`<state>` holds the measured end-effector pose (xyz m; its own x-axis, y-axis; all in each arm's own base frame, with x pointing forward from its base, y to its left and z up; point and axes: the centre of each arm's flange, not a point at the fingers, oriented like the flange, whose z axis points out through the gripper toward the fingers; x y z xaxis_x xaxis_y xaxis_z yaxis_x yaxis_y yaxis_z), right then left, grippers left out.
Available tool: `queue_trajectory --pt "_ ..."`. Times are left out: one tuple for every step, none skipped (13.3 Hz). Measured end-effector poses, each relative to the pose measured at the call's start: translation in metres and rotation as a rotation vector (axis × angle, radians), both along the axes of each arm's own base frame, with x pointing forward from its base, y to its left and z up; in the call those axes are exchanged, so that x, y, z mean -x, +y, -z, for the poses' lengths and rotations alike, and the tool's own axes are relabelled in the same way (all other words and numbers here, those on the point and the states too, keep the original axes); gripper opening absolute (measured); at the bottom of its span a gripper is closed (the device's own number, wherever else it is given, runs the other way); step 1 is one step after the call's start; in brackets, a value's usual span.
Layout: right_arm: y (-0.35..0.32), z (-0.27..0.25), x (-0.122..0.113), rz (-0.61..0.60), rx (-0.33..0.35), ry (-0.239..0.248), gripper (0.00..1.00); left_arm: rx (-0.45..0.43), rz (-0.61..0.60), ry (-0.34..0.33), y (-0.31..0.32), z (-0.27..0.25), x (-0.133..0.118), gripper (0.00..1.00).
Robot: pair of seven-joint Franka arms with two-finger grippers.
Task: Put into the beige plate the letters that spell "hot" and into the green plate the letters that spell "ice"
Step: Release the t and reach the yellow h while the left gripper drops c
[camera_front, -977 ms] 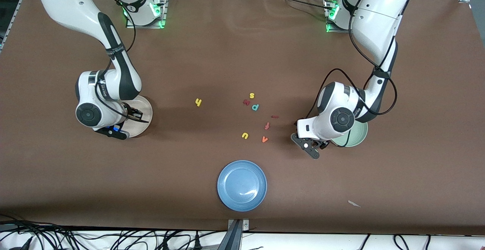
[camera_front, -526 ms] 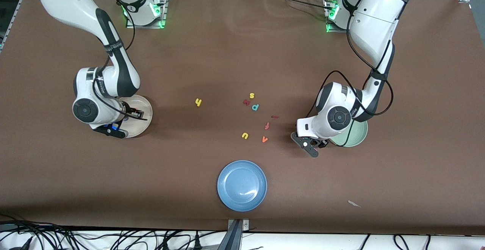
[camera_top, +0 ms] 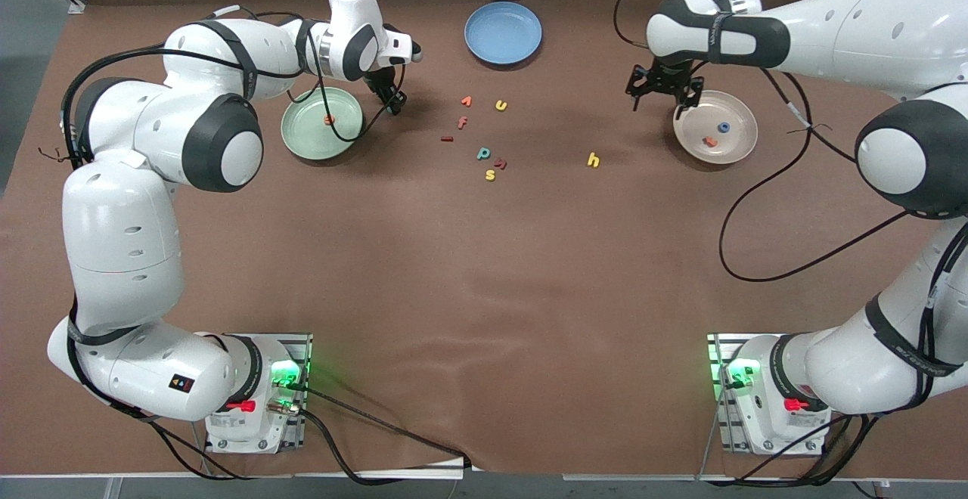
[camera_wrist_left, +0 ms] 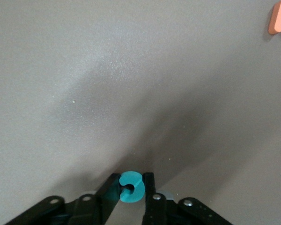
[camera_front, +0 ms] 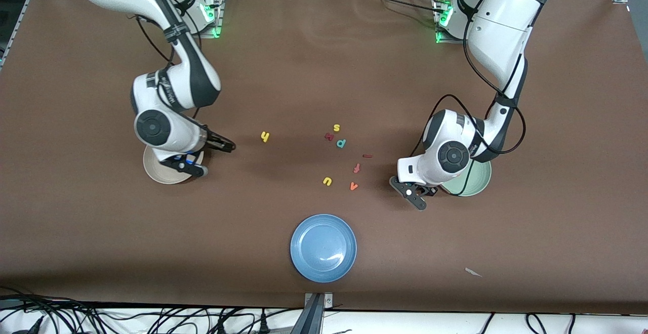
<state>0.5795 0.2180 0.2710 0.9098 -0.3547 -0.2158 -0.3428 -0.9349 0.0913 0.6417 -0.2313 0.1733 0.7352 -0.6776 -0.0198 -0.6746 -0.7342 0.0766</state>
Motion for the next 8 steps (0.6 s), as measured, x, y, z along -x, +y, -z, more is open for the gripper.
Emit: queue_trajectory --pt "0.017 0.003 0.004 0.024 -0.002 -0.012 0.99 0.001 0.001 -0.001 -0.001 -0.001 0.0 0.26" --pt "0.035 0.008 0.009 0.048 -0.001 -0.025 0.99 0.001 0.001 -0.001 -0.001 -0.001 0.0 0.25" --pt "0.053 0.017 0.014 0.073 0.001 -0.042 0.99 0.001 0.001 -0.002 -0.001 -0.002 0.0 0.25" --pt "0.069 0.027 0.019 0.094 0.001 -0.059 0.99 0.002 0.001 -0.003 -0.001 -0.003 -0.001 0.25" --pt "0.084 0.038 0.024 0.109 0.0 -0.071 0.99 0.002 0.001 -0.003 -0.001 -0.007 -0.002 0.25" --pt "0.096 0.05 0.029 0.122 0.001 -0.078 0.99 0.0 0.002 0.006 -0.001 -0.016 -0.004 0.25" --pt "0.106 0.059 0.034 0.134 0.003 -0.082 0.99 -0.003 0.0 0.018 0.0 -0.028 -0.007 0.25" --pt "0.112 0.067 0.038 0.139 0.006 -0.082 0.99 -0.01 -0.003 0.032 0.004 -0.042 -0.01 0.25"
